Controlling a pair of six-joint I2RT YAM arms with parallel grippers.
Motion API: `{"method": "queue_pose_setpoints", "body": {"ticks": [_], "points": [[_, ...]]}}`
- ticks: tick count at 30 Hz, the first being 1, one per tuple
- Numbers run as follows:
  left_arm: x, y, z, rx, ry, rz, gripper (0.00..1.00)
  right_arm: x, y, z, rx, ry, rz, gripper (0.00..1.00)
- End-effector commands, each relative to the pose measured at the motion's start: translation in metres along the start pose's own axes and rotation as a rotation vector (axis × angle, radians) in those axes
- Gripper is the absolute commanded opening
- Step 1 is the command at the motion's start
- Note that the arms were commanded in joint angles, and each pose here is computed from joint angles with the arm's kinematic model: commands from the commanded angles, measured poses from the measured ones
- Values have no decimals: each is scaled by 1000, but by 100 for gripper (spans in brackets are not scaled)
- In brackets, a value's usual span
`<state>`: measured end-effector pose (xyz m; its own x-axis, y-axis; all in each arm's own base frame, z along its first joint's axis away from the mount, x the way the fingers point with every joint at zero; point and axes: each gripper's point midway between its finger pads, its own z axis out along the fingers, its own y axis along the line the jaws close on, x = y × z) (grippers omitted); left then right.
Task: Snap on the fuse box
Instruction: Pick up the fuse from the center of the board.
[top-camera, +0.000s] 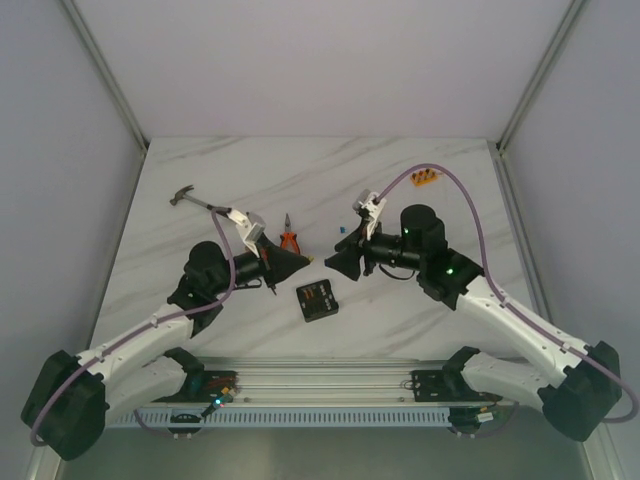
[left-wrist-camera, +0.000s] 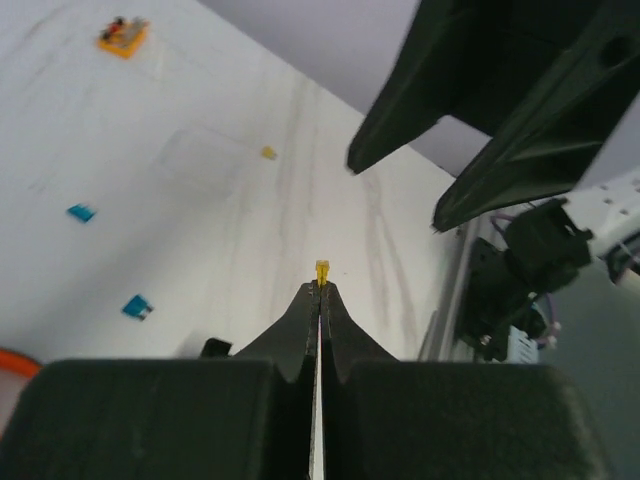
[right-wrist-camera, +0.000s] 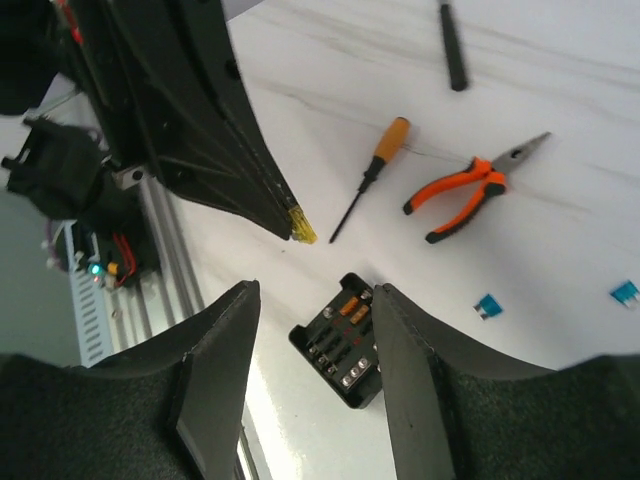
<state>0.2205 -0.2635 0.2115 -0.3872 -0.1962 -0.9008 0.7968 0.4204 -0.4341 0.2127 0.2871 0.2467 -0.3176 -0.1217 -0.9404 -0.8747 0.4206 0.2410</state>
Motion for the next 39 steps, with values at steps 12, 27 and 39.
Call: {"method": "queue_pose_setpoints", "body": {"ticks": [12,27,39], "points": [[-32,-71,0,390,10,121,0,-18,50,-9,-412,7,-239,42],[-30,-78,1,412,28,135,0,-17,59,-9,-499,16,-241,21],[-28,-82,1,422,36,142,0,-16,62,-9,-524,22,-227,17]]}}
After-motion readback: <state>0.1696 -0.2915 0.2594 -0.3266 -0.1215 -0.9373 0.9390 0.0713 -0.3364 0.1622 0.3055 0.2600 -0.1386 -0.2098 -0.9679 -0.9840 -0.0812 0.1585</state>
